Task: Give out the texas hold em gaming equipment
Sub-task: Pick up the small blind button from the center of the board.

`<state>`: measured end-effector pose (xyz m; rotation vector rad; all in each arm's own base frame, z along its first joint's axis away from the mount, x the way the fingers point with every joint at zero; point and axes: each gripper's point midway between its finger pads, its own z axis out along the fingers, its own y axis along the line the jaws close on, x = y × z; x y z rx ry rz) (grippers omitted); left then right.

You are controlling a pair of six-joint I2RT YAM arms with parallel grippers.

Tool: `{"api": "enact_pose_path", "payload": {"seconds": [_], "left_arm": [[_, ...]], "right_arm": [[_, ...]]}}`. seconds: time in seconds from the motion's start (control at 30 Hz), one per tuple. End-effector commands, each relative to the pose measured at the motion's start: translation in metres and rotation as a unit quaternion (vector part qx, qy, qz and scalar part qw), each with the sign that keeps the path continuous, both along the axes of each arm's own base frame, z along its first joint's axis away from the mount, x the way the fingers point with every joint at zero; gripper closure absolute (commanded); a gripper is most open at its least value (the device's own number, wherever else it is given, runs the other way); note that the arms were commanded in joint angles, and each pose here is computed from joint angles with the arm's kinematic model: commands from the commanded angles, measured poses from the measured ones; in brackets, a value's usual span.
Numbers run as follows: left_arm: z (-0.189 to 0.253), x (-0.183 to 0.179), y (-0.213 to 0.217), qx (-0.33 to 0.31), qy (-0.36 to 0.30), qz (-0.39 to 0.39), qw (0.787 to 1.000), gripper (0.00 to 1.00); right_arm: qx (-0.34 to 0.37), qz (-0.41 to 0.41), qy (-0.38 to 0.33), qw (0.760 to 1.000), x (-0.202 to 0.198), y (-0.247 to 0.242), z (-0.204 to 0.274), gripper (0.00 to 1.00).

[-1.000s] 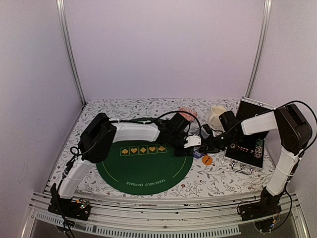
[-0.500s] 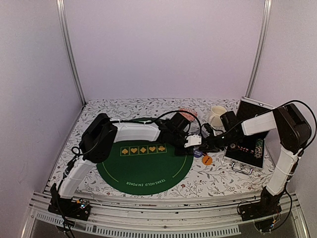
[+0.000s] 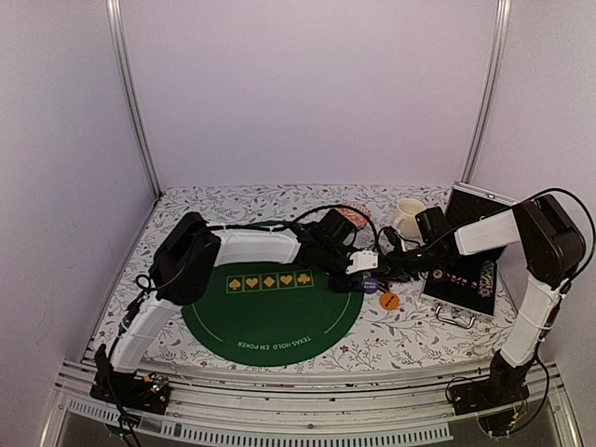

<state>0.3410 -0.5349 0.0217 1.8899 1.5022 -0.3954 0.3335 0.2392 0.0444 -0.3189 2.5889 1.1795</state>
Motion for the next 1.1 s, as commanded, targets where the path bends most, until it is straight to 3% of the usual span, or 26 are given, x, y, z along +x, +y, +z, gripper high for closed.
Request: {"api": "enact_pose_path", "payload": {"seconds": [0.0,0.47,1.07], "left_arm": [[-0.039,0.001,0.009,0.033,0.013,0.006,0.999,0.41],[-0.045,0.004,0.010,0.036,0.014,0.010,0.999,0.39],[-0.045,0.003,0.009,0.040,0.005,0.002,0.999,0.36]], "right_arm": [[0.018,0.013,0.019,1.000,-0.006,0.012,0.002,0.77],[-0.030,-0.029,-0.005,0.999,0.022,0.002,0.009,0.71],[-0.056,-0.030,0.035,0.997,-0.008,-0.017,-0.020,0.71]]}}
